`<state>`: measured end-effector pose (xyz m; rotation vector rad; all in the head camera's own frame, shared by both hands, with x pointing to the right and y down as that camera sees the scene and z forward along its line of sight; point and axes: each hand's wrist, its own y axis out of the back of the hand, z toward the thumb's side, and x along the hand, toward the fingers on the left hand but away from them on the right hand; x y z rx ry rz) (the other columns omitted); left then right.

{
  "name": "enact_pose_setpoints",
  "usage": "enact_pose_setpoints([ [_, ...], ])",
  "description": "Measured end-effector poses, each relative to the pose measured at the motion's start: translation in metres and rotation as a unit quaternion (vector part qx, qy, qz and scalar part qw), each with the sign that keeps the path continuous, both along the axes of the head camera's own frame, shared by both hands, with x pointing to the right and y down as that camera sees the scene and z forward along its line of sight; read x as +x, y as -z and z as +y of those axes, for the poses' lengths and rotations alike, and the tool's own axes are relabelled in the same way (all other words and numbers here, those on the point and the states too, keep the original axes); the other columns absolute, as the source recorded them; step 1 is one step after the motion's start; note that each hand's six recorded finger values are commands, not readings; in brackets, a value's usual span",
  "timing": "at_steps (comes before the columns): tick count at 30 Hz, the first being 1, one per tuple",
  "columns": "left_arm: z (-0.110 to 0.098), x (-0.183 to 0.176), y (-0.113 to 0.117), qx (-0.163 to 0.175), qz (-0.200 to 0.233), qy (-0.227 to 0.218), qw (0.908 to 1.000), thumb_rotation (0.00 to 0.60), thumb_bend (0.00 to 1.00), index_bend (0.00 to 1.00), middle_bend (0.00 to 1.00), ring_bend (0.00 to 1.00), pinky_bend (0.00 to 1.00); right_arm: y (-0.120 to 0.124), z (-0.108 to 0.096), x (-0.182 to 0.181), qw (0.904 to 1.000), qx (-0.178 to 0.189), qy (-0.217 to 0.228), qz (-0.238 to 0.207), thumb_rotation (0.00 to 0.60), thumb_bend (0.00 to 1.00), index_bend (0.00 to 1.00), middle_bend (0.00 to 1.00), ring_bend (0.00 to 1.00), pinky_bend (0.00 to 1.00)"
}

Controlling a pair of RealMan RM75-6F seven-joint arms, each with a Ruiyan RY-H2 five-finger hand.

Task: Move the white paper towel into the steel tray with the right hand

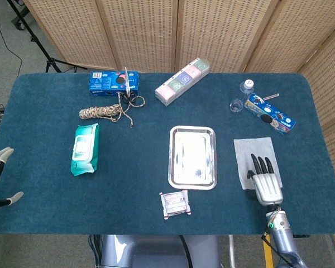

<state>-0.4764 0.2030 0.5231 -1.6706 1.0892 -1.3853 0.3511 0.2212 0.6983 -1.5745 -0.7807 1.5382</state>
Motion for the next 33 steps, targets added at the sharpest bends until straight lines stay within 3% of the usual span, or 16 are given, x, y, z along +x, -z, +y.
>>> enact_pose_setpoints([
  [9,0.000,-0.001,0.001,0.001,0.001,0.003,1.0000,0.600,0.00,0.00,0.00,0.00,0.00,-0.001,-0.001,-0.003,1.0000,-0.008,-0.003,0.001,0.600,0.36,0.49,0.00,0.00,0.00],
  [15,0.000,-0.001,0.000,0.001,-0.001,0.003,1.0000,0.600,0.00,0.00,0.00,0.00,0.00,-0.002,-0.001,-0.004,0.9999,-0.011,-0.001,0.006,0.600,0.42,0.50,0.00,0.00,0.00],
  [19,0.000,-0.001,0.001,0.002,0.000,0.004,1.0000,0.600,0.00,0.00,0.00,0.00,0.00,-0.005,-0.002,-0.003,0.9998,-0.016,-0.003,0.008,0.600,0.46,0.58,0.00,0.00,0.00],
  [23,0.000,-0.002,0.001,0.002,0.000,0.004,1.0000,0.600,0.00,0.00,0.00,0.00,0.00,-0.005,-0.003,-0.004,0.9999,-0.011,-0.003,0.007,0.600,0.57,0.63,0.00,0.00,0.00],
  [33,0.000,-0.002,0.002,0.002,0.002,0.005,1.0000,0.600,0.00,0.00,0.00,0.00,0.00,0.003,-0.014,-0.011,0.9994,0.012,-0.018,-0.028,0.600,0.62,0.66,0.00,0.00,0.00],
])
